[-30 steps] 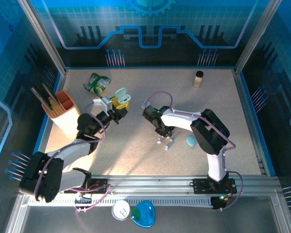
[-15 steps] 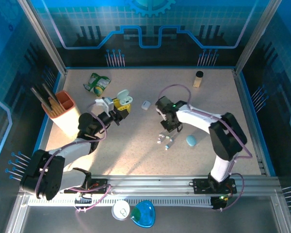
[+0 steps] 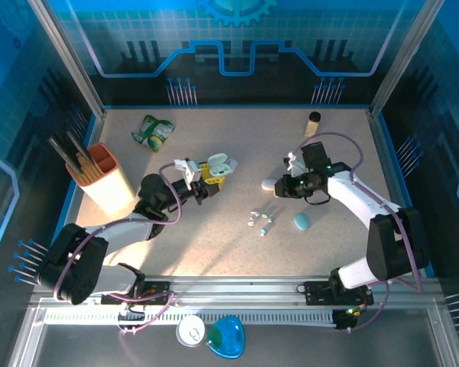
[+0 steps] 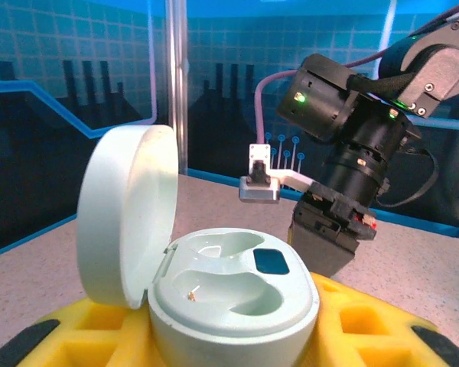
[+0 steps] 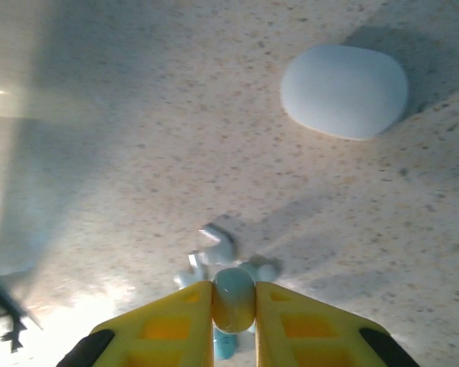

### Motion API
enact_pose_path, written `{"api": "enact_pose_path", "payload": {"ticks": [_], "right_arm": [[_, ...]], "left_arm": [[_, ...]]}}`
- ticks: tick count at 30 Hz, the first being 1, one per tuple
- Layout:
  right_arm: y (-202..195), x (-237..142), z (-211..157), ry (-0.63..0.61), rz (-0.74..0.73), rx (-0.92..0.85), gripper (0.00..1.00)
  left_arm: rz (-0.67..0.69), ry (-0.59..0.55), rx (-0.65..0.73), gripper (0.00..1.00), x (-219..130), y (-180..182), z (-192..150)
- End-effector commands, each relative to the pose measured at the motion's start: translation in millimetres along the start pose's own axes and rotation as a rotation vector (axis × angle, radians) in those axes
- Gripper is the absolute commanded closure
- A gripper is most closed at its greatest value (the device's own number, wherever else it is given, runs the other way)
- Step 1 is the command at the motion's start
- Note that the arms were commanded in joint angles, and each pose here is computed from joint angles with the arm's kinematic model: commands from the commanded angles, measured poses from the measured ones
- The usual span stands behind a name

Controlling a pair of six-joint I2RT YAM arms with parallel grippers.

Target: Insert wireless bluetooth earbuds into charging case

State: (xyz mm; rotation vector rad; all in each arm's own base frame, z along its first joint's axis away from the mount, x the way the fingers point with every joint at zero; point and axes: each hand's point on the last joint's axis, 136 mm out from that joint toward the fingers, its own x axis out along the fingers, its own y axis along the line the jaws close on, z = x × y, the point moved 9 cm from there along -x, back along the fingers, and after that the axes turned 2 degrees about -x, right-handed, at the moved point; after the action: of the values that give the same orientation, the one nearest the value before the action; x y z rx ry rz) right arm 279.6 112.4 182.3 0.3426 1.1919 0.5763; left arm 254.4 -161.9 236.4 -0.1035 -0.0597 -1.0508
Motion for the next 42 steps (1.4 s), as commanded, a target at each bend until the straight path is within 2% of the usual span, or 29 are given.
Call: {"api": "enact_pose_path", "payload": {"ticks": [1, 13, 26, 36, 42], "right_arm": [[10.6, -12.7, -0.4, -0.026, 0.211, 0.043, 0.80], [10.5, -25.5, -10.1, -0.063, 0.364, 0.130, 0.81], [33.0, -51.4, -10.4, -0.158, 0.535, 0.163, 0.81], [65.5, -62.3, -1.5, -0.199, 0.532, 0.076, 0.81], [80.2, -52.7, 5.6, -0.178, 0.513, 0.038, 0.82]], "left_arm": [[-0.059, -0.004, 0.042, 0.63, 11.4, -3.6, 1.0], [-0.116, 0.025, 0.041, 0.63, 32.8, -7.3, -16.4], [-0.162, 0.036, 0.055, 0.64, 54.4, -11.2, -30.7], [-0.179, 0.020, 0.123, 0.65, 71.3, -15.5, -43.2], [-0.194, 0.017, 0.153, 0.65, 81.5, -19.8, -46.1]]}}
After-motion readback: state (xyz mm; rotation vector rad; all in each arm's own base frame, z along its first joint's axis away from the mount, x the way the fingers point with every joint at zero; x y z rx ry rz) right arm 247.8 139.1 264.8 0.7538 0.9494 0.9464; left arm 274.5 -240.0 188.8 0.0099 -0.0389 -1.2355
